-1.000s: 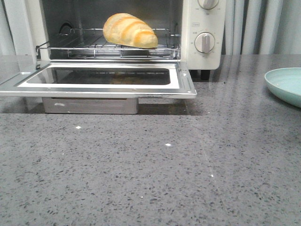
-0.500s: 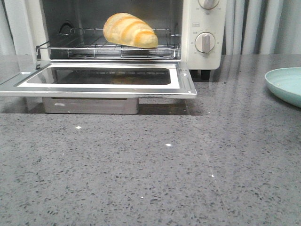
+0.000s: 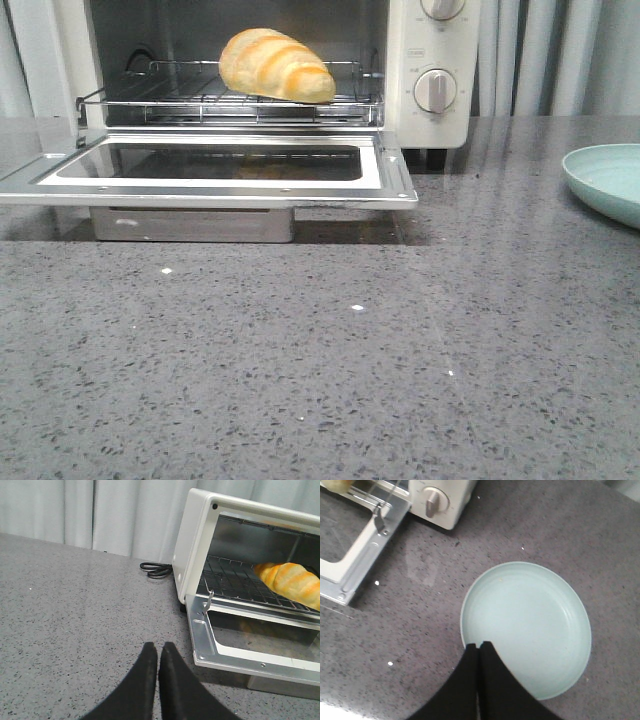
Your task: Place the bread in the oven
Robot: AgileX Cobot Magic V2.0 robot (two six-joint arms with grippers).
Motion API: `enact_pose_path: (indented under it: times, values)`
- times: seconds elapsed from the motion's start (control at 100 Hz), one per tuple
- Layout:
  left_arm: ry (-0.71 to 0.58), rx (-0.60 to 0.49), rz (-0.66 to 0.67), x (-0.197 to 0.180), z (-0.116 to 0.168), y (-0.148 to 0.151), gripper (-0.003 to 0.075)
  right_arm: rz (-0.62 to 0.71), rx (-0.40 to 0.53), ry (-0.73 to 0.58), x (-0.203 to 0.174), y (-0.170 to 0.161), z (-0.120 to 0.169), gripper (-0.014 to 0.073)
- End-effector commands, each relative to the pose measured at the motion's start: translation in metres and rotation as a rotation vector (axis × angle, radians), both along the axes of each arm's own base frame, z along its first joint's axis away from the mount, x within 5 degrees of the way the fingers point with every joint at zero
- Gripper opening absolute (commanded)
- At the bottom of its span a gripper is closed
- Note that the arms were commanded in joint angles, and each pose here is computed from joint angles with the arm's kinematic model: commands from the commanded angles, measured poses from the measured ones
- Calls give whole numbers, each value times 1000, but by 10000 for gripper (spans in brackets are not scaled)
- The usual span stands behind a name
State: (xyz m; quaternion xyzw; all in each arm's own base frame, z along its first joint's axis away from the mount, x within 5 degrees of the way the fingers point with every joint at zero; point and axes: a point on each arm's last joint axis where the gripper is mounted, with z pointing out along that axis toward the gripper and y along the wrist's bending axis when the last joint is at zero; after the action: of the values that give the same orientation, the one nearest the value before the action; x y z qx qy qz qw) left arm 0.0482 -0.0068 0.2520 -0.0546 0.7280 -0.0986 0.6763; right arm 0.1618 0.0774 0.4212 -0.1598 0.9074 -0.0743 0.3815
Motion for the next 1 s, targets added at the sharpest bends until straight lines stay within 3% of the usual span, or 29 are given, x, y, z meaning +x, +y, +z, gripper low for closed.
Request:
enact_pose_path:
  times: [0.0, 0.49, 0.6, 0.74, 0.99]
  values:
    - [-88, -28, 16, 0, 15, 1, -21, -62, 5, -42, -11, -23, 2, -75]
    - [-88, -28, 16, 0, 15, 1, -21, -214, 290, -276, -65, -75, -85, -75]
    - [-88, -28, 16, 0, 15, 1, -21, -173, 314, -343, -72, -75, -101, -75]
    - [-88, -28, 16, 0, 15, 1, -21, -228, 363, -433, -79, -79, -119, -75]
    - [-88, -28, 16, 0, 15, 1, -21, -267, 327, -515, -86, -84, -147, -75]
